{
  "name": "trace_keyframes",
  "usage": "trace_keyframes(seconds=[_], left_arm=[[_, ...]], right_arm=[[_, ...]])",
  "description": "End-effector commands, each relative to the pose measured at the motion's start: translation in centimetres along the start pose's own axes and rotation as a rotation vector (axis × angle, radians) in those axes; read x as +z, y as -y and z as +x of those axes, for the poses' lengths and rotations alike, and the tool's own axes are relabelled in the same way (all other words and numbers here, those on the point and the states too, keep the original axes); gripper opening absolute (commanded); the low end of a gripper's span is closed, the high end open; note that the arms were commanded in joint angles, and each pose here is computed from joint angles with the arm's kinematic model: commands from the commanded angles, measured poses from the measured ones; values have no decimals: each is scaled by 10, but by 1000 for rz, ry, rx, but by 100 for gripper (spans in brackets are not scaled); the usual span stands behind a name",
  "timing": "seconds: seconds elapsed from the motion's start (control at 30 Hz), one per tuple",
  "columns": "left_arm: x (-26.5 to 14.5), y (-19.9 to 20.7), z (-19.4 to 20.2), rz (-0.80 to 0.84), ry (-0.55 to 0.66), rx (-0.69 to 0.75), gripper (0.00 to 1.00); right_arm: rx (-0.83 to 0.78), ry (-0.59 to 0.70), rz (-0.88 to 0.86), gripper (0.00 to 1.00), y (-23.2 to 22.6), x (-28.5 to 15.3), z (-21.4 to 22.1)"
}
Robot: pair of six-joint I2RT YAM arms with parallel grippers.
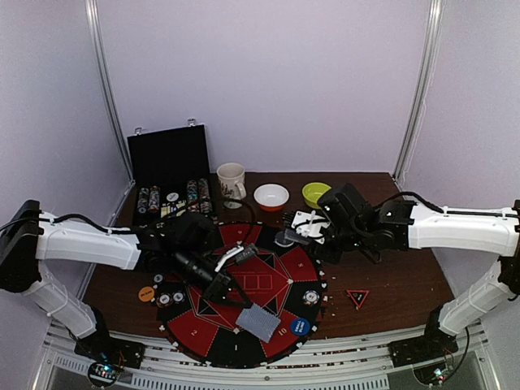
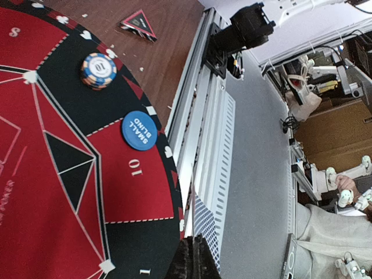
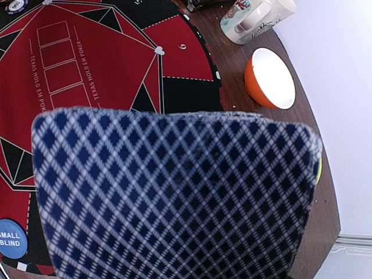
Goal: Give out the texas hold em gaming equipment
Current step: Place the poker card in the big blind area.
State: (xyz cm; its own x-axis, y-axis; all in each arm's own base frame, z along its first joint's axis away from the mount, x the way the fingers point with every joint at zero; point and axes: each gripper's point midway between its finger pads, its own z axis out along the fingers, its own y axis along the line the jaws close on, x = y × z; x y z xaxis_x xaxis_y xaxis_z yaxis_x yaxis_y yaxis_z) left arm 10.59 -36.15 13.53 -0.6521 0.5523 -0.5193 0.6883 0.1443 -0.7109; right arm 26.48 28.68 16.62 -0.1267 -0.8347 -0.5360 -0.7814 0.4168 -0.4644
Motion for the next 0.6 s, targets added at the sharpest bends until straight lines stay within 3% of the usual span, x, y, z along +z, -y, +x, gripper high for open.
trace_keyframes(seconds=[0.0, 0.57], left_arm=[[36, 7, -19, 54, -6, 81, 0], [89, -20, 18, 85, -205, 28, 0]], right_arm=[[29, 17, -9, 50, -1, -6, 2], [23, 22, -15, 50, -4, -10, 8]])
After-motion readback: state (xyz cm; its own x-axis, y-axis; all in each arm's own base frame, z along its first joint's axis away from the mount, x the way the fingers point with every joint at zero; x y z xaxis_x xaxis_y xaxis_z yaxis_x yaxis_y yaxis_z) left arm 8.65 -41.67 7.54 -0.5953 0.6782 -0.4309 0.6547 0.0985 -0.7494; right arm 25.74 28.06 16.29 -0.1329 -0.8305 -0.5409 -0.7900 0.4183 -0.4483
